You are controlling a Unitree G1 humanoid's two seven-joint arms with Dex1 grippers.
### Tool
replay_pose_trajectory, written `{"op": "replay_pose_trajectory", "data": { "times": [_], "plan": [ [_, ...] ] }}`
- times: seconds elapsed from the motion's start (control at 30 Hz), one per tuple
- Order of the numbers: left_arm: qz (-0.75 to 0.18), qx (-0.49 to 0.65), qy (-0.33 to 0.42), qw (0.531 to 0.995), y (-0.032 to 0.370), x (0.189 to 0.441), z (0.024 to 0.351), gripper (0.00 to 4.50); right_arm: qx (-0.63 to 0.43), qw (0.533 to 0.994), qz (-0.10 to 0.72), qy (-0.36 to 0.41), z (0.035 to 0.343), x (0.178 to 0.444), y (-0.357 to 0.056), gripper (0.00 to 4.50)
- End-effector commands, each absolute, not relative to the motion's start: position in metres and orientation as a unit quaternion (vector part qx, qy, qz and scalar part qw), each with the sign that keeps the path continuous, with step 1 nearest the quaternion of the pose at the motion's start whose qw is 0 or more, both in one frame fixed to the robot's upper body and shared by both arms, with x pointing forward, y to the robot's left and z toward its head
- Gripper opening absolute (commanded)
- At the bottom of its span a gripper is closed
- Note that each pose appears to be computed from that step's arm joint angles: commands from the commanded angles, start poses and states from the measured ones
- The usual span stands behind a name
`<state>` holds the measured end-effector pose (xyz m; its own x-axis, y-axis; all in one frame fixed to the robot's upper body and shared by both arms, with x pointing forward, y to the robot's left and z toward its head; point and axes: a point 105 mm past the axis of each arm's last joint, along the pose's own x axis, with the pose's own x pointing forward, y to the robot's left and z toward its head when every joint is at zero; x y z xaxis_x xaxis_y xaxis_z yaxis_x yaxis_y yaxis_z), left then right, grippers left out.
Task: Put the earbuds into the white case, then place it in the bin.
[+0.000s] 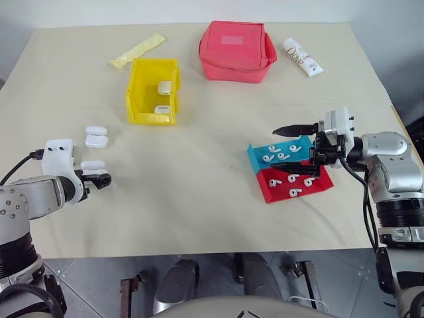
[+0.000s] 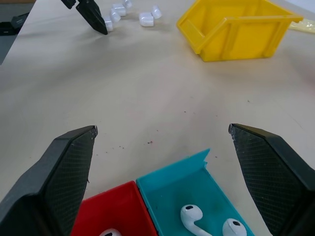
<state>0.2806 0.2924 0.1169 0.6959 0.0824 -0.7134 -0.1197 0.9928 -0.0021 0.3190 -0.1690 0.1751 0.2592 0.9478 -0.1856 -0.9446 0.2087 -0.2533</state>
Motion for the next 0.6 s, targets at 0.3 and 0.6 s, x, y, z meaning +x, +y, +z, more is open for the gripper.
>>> {"op": "replay_pose_trajectory", "data": {
  "times": [0.3, 0.6],
  "plan": [
    [0.069, -0.043, 0.413, 0.907, 0.291, 0.297, 0.114, 4.48, -0.167, 0.780, 0.603, -0.026, 0.190, 0.315, -0.174, 4.50],
    [0.070, -0.031, 0.450, 0.890, 0.292, 0.293, 0.106, 4.09, -0.167, 0.780, 0.602, -0.026, 0.191, 0.315, -0.173, 4.50]
  ]
}}
